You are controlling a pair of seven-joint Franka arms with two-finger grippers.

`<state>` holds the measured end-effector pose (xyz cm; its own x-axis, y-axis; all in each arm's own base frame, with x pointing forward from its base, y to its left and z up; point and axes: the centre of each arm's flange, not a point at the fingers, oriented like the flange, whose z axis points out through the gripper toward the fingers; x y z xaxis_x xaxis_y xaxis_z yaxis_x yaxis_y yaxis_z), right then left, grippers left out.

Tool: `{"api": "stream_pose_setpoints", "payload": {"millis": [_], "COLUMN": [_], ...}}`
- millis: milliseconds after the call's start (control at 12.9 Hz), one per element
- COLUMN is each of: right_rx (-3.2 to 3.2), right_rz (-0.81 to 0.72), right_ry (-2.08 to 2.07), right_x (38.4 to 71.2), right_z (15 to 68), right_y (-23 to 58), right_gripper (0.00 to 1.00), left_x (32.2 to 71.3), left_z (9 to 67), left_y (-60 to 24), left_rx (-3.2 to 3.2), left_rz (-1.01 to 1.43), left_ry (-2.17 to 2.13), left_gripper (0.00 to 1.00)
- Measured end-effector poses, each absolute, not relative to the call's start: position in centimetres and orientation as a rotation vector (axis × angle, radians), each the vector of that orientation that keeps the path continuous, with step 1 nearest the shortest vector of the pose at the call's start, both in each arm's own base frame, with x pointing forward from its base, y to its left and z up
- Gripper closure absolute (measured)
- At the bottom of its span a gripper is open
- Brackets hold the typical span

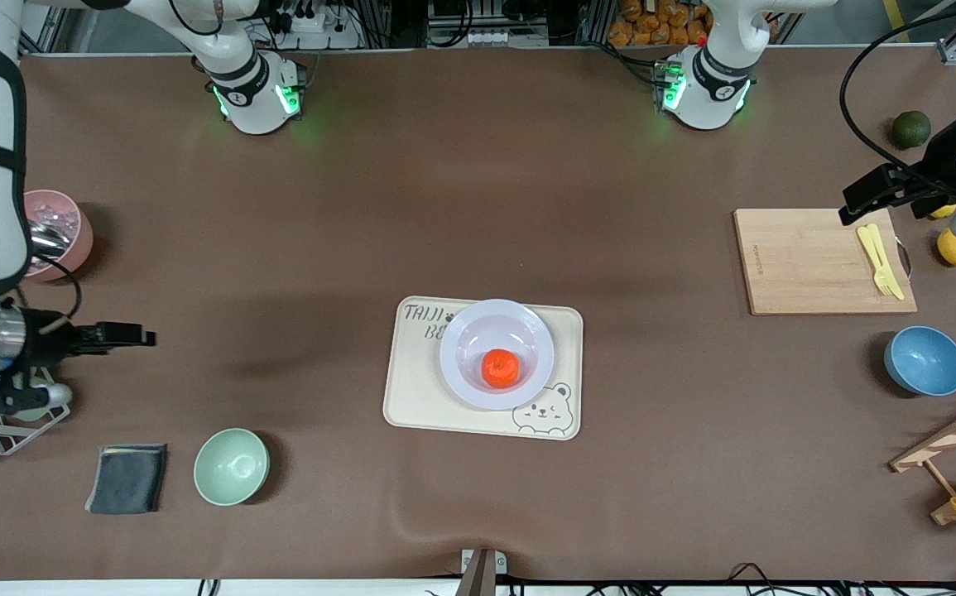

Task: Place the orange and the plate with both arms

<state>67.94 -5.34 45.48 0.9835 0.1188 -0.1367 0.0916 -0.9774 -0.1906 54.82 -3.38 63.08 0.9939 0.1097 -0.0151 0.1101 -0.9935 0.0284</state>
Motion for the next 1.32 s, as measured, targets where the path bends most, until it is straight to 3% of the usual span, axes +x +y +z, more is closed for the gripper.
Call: {"api": "stream_pose_setpoints", "payload": {"millis": [466, 1320], "right_rx": [-3.062, -3.083], "right_rz": [0.035, -0.079], "right_ry": [-0.041, 0.007], "right_x": [65.6, 58.0], "right_z": [54.5, 59.0], "right_y": [-6.3, -6.5], "right_gripper": [0.0, 0.0], "left_x": [54.3, 54.3], "left_z": [63.8, 64.6], "left_y": [-3.6, -3.4], "left_rx": [3.108, 3.126], "left_rz": [-0.026, 0.005], "left_ry": [0.164, 0.165], "left_gripper": [0.0, 0.0]}}
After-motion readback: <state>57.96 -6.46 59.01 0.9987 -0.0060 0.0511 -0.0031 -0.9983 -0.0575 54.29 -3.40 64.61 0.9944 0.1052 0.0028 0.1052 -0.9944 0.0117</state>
